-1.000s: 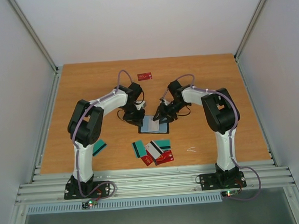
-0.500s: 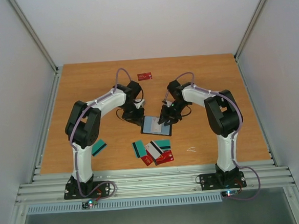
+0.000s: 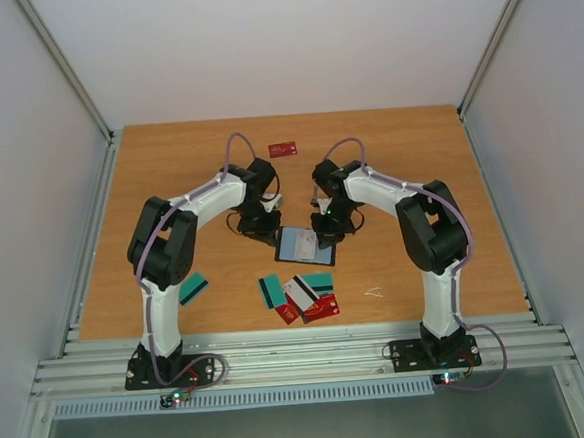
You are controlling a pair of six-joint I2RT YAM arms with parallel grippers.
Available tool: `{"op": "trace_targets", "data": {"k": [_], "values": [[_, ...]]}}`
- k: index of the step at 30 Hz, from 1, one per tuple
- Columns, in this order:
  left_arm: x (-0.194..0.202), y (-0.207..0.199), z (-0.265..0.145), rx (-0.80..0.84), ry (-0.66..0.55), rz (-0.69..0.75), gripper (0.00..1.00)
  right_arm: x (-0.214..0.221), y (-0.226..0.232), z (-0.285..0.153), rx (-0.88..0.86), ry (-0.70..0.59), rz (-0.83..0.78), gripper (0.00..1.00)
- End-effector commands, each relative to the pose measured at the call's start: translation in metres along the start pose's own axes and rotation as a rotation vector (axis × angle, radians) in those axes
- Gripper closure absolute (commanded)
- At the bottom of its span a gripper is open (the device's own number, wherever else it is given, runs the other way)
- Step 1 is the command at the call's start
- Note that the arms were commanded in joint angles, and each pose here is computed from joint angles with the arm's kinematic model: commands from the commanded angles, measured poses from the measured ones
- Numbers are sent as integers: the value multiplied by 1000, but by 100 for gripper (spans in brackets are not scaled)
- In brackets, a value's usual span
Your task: Put the credit cards into the card holder
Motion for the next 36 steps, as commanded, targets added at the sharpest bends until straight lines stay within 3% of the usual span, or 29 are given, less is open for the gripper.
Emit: {"op": "trace_targets", "data": {"k": [1, 36], "values": [[-4, 4, 3, -11, 7, 14, 87, -1, -6, 3, 135, -20, -51, 94], [1, -1, 26, 73, 50, 18, 87, -23, 41, 27, 43, 17, -115, 98]]}}
Point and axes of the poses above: each gripper's point midway between its finger pads, its own z axis out along the fingers, its own y axis along the line the jaws close on, x = y × z, the point moved 3 cm from there along -z, back along the fingers, and after that the axes turned 5 degrees about z, right-handed, at the moved point
